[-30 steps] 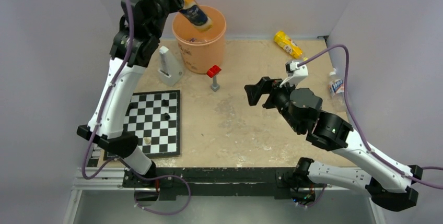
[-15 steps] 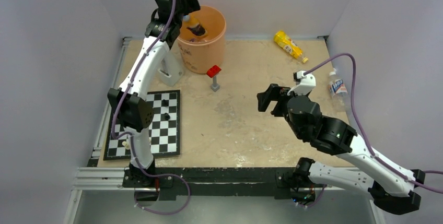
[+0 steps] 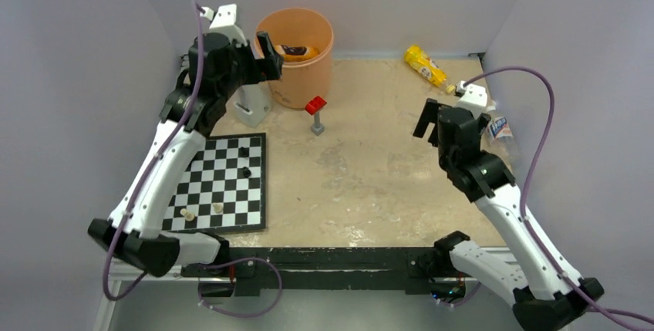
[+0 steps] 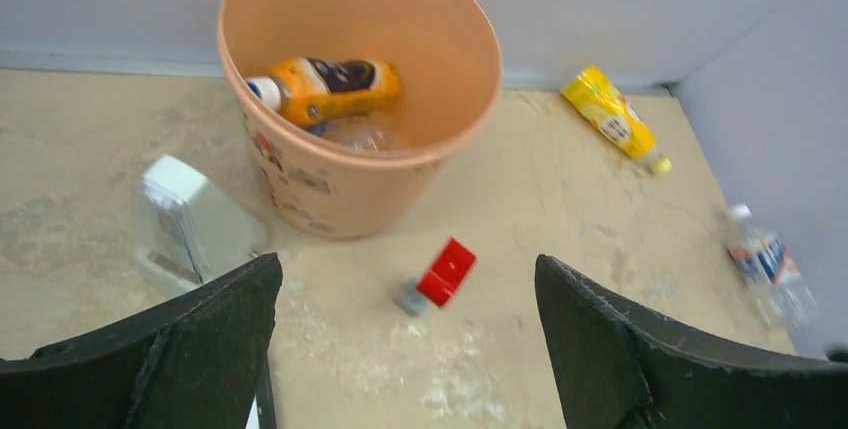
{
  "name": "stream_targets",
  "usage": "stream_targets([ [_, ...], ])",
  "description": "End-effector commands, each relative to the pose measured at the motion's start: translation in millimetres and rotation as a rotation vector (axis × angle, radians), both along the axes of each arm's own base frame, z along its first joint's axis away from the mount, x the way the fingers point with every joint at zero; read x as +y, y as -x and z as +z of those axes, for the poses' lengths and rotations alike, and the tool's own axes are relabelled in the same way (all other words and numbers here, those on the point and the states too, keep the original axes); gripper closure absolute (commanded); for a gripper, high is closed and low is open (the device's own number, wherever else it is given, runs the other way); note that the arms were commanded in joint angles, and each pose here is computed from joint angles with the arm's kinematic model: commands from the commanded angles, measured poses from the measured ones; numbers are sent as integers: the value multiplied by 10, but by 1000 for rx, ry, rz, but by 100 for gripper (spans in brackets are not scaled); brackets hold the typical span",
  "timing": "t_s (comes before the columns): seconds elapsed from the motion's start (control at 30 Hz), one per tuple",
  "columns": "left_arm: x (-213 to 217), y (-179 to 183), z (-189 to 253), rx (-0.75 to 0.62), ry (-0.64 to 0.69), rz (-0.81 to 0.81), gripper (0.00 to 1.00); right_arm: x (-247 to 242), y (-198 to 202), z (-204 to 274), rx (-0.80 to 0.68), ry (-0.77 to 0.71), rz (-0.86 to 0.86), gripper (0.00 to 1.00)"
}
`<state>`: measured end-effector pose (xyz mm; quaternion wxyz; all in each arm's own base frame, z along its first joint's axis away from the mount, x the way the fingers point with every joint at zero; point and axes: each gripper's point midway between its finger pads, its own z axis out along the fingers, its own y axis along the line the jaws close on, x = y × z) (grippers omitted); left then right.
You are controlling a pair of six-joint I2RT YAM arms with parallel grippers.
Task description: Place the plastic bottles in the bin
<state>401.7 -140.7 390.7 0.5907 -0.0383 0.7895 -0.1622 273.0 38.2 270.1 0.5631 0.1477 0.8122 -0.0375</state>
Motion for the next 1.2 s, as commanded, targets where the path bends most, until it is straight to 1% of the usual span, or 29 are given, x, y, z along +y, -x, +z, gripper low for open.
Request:
stream_targets([
  [0.0, -155, 625, -315, 105, 5, -148, 0, -15, -558, 80, 26, 100, 90, 2],
  [0.03, -117, 788, -310, 97, -8, -172, 0, -46, -683, 57, 43, 112, 92, 2],
  [0.1, -12, 1008, -434, 116, -46, -183, 0, -115, -923, 30, 57, 126, 87, 2],
  [0.17, 11, 1229, -554, 149, -53, -224, 0, -184, -1166, -10, 66, 138, 76, 2],
  [0.3, -40, 1599, -818, 246, 9, -296, 0, -371, -1658, -171, 88, 163, 47, 1],
  [0.4, -39, 1763, -1027, 318, 71, -283, 0, -525, -1985, -254, 103, 211, 47, 1],
  [0.47, -37, 1833, -1101, 339, 105, -274, 0, -620, -2195, -307, 116, 283, 70, 1],
  [0.53, 3, 1891, -1121, 343, 99, -266, 0, -753, -2388, -383, 141, 355, 60, 1],
  [0.67, 142, 1930, -1083, 322, 54, -223, 0, -949, -2775, -625, 228, 384, 106, 1],
  [0.73, 144, 1934, -1065, 312, 62, -221, 0, -987, -2974, -666, 259, 427, 125, 2],
  [0.8, 97, 1925, -1075, 316, 88, -230, 0, -1014, -3120, -902, 313, 452, 142, 1],
  [0.97, 15, 1834, -1131, 312, 141, -226, 0, -986, -3422, -1210, 345, 482, 197, 3],
  [1.13, 57, 1749, -1180, 306, 97, -205, 0, -987, -3598, -1448, 364, 519, 232, 3],
  [1.17, 66, 1735, -1200, 309, 85, -202, 0, -1151, -3615, -1483, 377, 521, 211, 3],
])
